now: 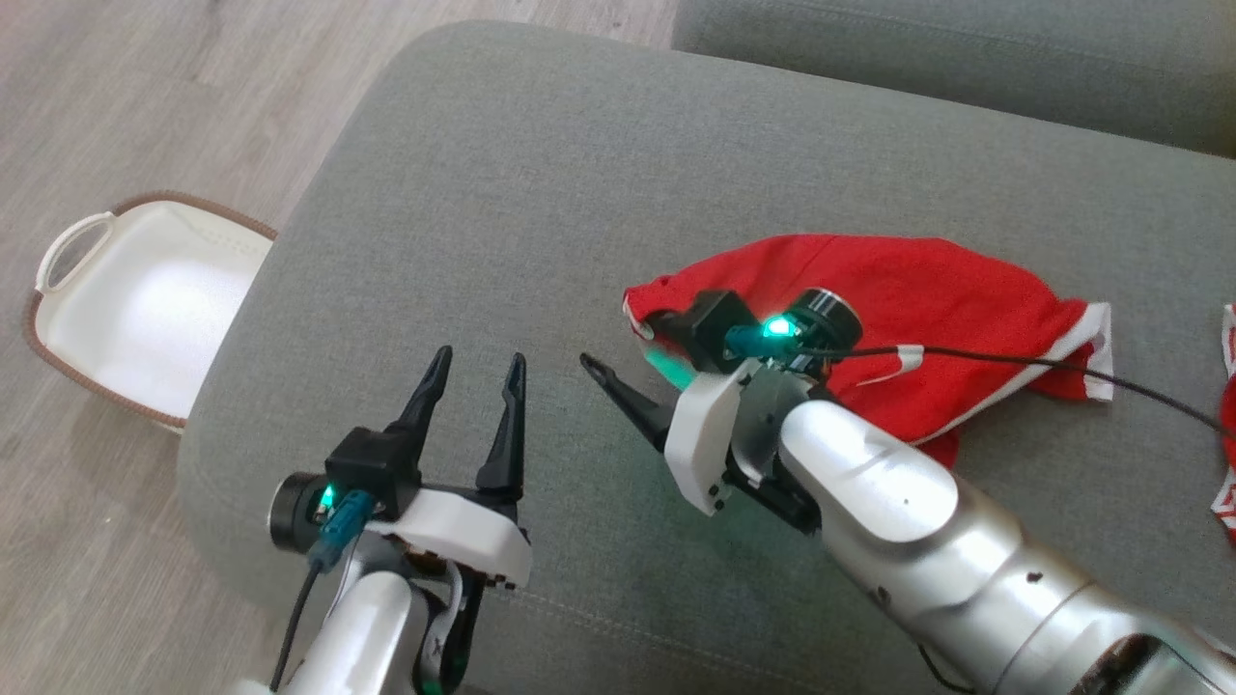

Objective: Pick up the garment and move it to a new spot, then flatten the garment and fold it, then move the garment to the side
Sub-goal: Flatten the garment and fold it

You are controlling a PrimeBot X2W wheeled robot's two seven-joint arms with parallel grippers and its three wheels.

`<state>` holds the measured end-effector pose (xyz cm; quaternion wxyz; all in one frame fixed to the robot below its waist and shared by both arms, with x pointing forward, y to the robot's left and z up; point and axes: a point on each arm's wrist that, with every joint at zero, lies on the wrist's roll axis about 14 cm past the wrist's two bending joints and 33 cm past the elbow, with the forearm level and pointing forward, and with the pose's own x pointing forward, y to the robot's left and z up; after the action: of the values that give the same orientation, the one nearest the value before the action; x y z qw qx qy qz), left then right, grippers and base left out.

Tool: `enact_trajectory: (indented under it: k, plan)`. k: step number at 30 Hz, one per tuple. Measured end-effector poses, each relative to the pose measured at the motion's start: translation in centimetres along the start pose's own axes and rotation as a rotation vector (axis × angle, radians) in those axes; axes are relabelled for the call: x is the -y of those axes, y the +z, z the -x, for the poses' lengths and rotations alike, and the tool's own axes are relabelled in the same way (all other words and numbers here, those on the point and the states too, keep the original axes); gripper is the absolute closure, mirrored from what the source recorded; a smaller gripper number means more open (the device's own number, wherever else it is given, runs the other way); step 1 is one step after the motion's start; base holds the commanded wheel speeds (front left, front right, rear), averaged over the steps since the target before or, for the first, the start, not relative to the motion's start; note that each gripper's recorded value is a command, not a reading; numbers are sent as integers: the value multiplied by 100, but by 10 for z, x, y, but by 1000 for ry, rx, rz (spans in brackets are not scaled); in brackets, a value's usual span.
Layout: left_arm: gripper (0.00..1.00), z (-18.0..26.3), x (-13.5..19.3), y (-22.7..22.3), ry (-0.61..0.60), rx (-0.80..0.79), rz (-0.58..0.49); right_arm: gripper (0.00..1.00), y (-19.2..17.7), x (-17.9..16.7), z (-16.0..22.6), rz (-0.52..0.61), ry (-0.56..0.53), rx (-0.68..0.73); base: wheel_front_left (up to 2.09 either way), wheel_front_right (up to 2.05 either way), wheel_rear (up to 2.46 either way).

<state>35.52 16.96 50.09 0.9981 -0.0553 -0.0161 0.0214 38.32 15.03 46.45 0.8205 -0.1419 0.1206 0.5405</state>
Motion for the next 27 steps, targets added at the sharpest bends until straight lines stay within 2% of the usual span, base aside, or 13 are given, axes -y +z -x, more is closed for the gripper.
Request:
enact_trajectory:
  k: [5,11,15,22,25,27]
  plan:
    - [0,3,-8,1,30,4,2,0,12,11,2,7,-25,32,0,0,0]
    - [0,-1,2,3,-8,14,2,0,12,33,19,28,-98,14,0,0,0]
    - [0,-7,17,11,-54,42,9,0,2,40,36,67,-135,-62,0,0,0]
    - [0,-3,30,21,-93,74,16,0,-16,28,54,135,-129,-186,0,0,0]
    - [0,2,32,22,-99,80,19,0,-5,34,63,112,-151,-148,0,0,0]
    - [0,3,35,21,-107,78,21,0,4,50,73,72,-198,-93,0,0,0]
